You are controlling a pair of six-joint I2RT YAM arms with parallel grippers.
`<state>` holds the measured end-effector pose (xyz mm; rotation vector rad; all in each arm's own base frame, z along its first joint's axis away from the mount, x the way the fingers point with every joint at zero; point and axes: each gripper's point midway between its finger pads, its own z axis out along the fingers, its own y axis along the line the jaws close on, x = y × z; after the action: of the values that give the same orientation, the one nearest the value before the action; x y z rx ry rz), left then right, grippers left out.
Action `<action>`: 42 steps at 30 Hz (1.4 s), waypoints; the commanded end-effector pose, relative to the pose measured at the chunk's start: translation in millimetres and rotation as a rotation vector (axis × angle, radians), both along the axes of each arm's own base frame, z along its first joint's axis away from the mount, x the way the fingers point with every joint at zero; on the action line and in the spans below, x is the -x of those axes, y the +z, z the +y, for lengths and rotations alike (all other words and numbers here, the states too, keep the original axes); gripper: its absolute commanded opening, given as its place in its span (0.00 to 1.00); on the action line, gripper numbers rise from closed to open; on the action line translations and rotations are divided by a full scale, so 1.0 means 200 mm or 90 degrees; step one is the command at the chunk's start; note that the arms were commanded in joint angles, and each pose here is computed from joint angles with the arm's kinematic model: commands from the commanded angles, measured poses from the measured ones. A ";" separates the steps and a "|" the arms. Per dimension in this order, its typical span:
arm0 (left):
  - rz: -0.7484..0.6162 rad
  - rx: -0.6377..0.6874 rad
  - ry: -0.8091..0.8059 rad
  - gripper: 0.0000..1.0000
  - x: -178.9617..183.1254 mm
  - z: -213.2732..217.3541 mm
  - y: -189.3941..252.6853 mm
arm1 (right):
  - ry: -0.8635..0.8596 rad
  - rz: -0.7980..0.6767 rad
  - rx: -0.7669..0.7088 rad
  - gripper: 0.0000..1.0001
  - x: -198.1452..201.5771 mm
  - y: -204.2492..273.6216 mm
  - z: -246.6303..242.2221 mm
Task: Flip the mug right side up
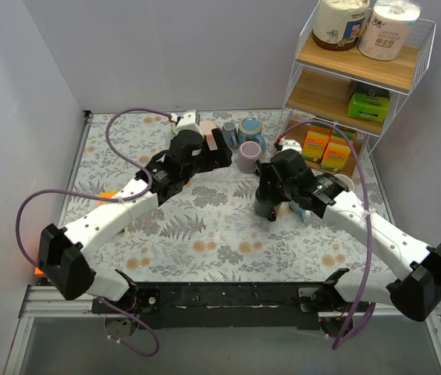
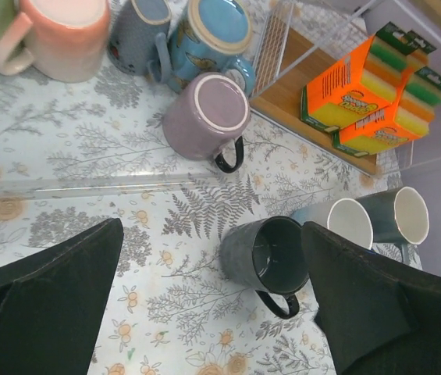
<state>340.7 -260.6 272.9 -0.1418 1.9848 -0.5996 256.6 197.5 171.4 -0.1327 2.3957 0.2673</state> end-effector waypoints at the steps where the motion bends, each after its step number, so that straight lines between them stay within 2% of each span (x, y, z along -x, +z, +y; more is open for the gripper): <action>1: 0.026 0.026 -0.064 0.98 -0.07 -0.21 -0.01 | -0.064 -0.055 -0.069 0.75 -0.07 0.27 -0.11; 3: 0.036 0.047 -0.081 0.98 -0.11 -0.29 0.00 | -0.088 -0.066 -0.079 0.74 -0.10 0.31 -0.19; 5: 0.074 0.043 -0.098 0.98 -0.15 -0.39 -0.13 | -0.098 -0.066 -0.085 0.73 -0.10 0.32 -0.23; 7: 0.078 0.052 -0.107 0.98 -0.19 -0.47 -0.12 | -0.110 -0.064 -0.090 0.73 -0.10 0.33 -0.28; 10: 0.121 0.004 -0.103 0.98 -0.26 -0.59 -0.34 | -0.129 -0.059 -0.090 0.72 -0.09 0.31 -0.35; 11: 0.113 0.012 -0.104 0.98 -0.28 -0.65 -0.29 | -0.133 -0.057 -0.090 0.72 -0.08 0.31 -0.36; 12: 0.154 -0.021 -0.091 0.98 -0.30 -0.66 -0.46 | -0.141 -0.060 -0.091 0.72 -0.08 0.31 -0.39; 14: 0.154 -0.027 -0.074 0.97 -0.35 -0.70 -0.47 | -0.147 -0.052 -0.086 0.72 -0.06 0.29 -0.41; 15: 0.185 -0.050 -0.066 0.97 -0.37 -0.71 -0.60 | -0.154 -0.053 -0.084 0.72 -0.06 0.29 -0.43; 17: 0.184 -0.056 -0.056 0.97 -0.41 -0.74 -0.60 | -0.160 -0.049 -0.082 0.72 -0.05 0.27 -0.45; 19: 0.203 -0.080 -0.053 0.96 -0.42 -0.76 -0.72 | -0.166 -0.047 -0.078 0.72 -0.05 0.26 -0.47; 27: 0.208 -0.102 -0.020 0.87 -0.48 -0.80 -0.81 | -0.167 -0.039 -0.069 0.70 -0.06 0.23 -0.51; 35: 0.183 -0.096 0.031 0.71 -0.54 -0.78 -0.80 | -0.153 -0.033 -0.063 0.69 -0.08 0.21 -0.52; 38: 0.181 -0.100 0.043 0.67 -0.54 -0.77 -0.81 | -0.151 -0.031 -0.063 0.69 -0.08 0.21 -0.52; 42: 0.187 -0.102 0.047 0.67 -0.54 -0.76 -0.84 | -0.150 -0.031 -0.065 0.68 -0.08 0.20 -0.53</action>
<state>441.7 -411.3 84.8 -0.1712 2.3492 -0.3811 269.9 92.5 211.5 0.2094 2.3301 0.2622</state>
